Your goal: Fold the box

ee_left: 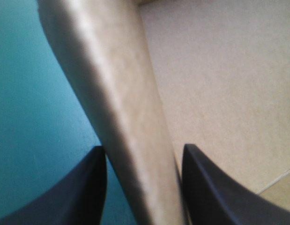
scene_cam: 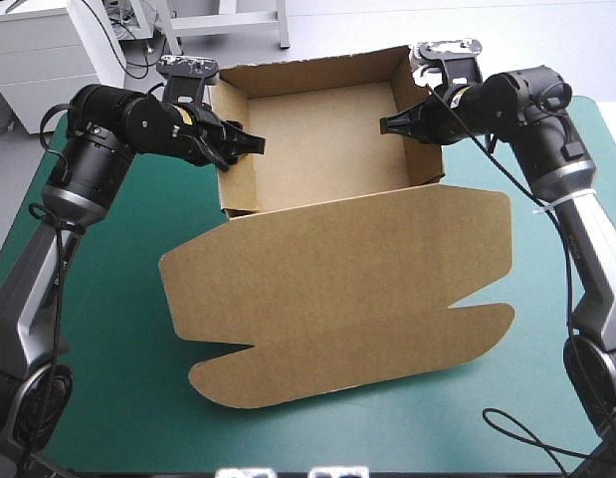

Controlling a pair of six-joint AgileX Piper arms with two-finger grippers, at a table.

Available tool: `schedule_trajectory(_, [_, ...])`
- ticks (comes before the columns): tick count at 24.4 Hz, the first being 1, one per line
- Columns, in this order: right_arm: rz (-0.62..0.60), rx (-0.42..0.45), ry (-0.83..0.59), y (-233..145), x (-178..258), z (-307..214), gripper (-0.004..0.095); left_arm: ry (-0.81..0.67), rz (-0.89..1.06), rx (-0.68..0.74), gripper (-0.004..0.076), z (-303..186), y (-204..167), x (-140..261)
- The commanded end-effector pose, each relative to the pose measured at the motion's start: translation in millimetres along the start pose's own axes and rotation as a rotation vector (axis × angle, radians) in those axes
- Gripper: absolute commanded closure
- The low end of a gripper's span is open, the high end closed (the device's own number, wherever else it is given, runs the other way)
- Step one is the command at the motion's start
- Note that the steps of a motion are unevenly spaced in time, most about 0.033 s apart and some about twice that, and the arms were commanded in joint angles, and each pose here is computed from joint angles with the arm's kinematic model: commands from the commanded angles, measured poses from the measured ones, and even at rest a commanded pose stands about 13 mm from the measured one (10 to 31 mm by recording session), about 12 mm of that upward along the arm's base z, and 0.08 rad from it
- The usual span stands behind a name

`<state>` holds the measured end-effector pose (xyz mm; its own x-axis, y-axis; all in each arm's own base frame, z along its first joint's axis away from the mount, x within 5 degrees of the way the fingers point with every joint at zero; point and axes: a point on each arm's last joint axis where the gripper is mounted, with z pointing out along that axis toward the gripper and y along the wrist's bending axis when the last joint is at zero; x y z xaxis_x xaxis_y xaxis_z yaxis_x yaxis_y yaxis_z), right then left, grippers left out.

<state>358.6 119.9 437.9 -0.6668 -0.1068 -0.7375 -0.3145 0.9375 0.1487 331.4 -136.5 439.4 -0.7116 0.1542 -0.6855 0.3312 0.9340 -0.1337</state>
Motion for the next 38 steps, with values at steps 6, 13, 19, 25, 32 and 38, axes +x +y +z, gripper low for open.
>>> schedule_trajectory(6, [-0.014, -0.047, -0.132, 9.4, -12.3, -35.5, 0.0921, -0.146, 0.046, 0.041, 0.0731, -21.3, -6.5, -13.0])
schedule_trajectory(13, [-0.056, 0.010, 0.040, 1.8, 1.3, -14.8, 0.0921, 0.010, 0.059, 0.029, 0.0731, 20.8, -2.8, -5.0])
schedule_trajectory(19, [-0.020, 0.005, 0.313, -7.9, 26.4, 62.8, 0.0921, 0.230, 0.136, -0.006, 0.0731, 86.6, -4.1, 13.6])
schedule_trajectory(25, [0.006, 0.018, 0.429, -16.4, 45.0, 115.3, 0.0921, 0.426, 0.213, -0.115, 0.0731, 144.7, 5.0, 36.7])
schedule_trajectory(32, [-0.005, 0.039, 0.439, -19.1, 46.9, 119.7, 0.0921, 0.446, 0.217, -0.115, 0.0731, 152.2, 5.7, 39.7])
schedule_trajectory(38, [0.004, 0.030, 0.463, -19.3, 51.8, 126.5, 0.0921, 0.462, 0.220, -0.115, 0.0731, 151.6, 5.9, 41.1])
